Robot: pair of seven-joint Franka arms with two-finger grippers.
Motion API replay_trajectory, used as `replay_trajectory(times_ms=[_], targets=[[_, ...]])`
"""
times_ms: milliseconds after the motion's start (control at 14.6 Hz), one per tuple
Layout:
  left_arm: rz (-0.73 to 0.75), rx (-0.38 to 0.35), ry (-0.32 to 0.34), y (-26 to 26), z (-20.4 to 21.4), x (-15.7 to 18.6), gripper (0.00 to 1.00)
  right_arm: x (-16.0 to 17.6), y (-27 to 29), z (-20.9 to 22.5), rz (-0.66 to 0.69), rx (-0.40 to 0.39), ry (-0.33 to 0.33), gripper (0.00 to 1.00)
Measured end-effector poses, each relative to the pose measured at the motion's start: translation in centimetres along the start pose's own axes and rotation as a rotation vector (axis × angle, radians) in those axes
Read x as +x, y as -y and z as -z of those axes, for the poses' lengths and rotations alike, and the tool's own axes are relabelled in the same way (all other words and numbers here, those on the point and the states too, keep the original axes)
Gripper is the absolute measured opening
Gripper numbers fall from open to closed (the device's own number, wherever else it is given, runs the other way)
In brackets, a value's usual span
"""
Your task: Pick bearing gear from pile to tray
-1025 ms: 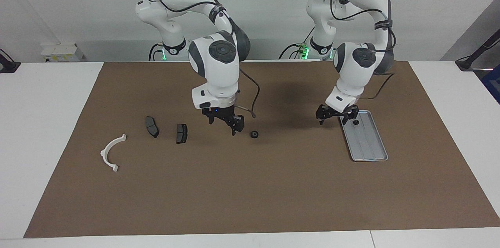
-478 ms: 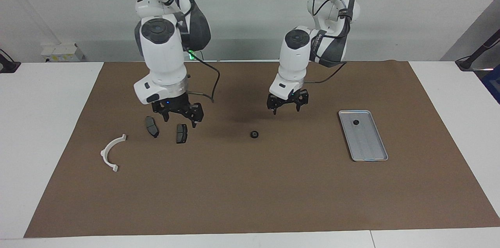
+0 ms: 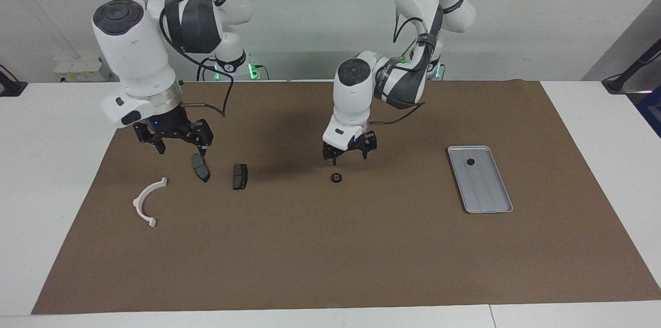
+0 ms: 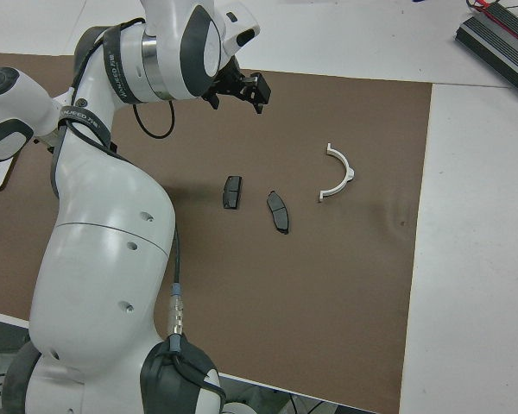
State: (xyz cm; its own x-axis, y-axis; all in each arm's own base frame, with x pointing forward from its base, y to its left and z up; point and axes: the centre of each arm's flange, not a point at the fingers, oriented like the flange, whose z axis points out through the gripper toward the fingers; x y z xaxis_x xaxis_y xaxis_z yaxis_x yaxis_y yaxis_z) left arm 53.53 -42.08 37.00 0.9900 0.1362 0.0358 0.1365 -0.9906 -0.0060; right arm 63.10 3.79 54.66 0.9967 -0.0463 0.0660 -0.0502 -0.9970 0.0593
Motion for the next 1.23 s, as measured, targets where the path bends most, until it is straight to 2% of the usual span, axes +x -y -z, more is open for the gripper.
replay_trajectory(times_ms=[478,957,1025,1230], targets=[[0.013,-0.040,-0.035,-0.7,-1.3,1.4,1.00,0.0,-0.3,-0.2,0.006,-0.001,0.004,1.00],[0.003,-0.026,-0.014,-1.2,-5.8,0.9,1.00,-0.1,0.0,-0.3,0.012,0.000,0.008,1.00],[0.003,-0.025,-0.012,-1.2,-6.0,0.8,0.98,-0.1,0.1,-0.3,0.013,0.001,0.008,1.00],[0.003,-0.027,-0.015,-1.2,-6.0,0.8,1.00,-0.1,0.0,-0.3,0.029,0.001,0.008,1.00]])
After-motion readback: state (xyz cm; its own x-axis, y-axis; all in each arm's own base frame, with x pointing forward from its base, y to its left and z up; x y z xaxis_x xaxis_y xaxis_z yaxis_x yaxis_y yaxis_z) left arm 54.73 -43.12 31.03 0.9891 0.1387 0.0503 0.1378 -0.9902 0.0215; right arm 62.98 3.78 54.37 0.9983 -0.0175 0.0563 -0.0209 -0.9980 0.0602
